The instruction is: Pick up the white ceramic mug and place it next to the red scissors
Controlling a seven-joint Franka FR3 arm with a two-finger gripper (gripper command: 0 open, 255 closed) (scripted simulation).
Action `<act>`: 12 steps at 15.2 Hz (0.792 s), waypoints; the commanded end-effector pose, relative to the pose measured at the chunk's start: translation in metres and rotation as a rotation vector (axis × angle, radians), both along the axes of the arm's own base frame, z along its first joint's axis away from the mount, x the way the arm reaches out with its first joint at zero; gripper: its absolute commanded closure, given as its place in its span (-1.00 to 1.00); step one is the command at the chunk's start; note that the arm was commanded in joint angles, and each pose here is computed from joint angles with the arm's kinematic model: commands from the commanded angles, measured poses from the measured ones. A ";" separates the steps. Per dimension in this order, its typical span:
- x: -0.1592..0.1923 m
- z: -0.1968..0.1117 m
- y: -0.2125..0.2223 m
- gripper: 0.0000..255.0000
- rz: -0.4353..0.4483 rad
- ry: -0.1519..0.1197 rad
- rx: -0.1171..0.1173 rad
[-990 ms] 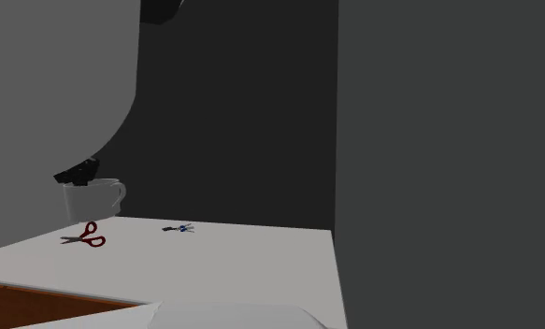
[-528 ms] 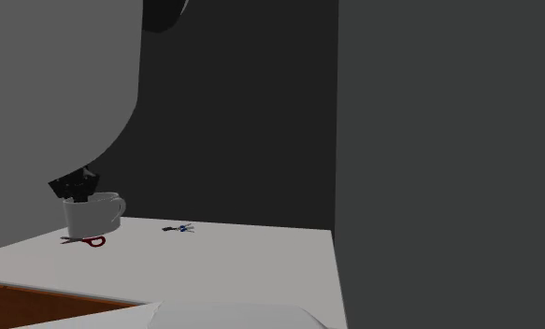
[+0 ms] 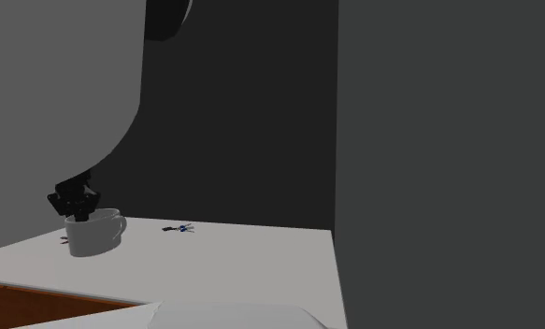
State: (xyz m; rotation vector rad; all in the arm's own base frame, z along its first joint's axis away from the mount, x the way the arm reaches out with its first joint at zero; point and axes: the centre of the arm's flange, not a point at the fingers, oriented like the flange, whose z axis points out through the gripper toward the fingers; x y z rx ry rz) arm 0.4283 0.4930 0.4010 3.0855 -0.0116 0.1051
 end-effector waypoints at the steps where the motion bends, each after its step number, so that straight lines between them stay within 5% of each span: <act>1: 0.001 -0.010 0.001 1.00 0.000 0.000 0.000; 12: 0.001 -0.051 0.001 1.00 0.000 0.000 0.000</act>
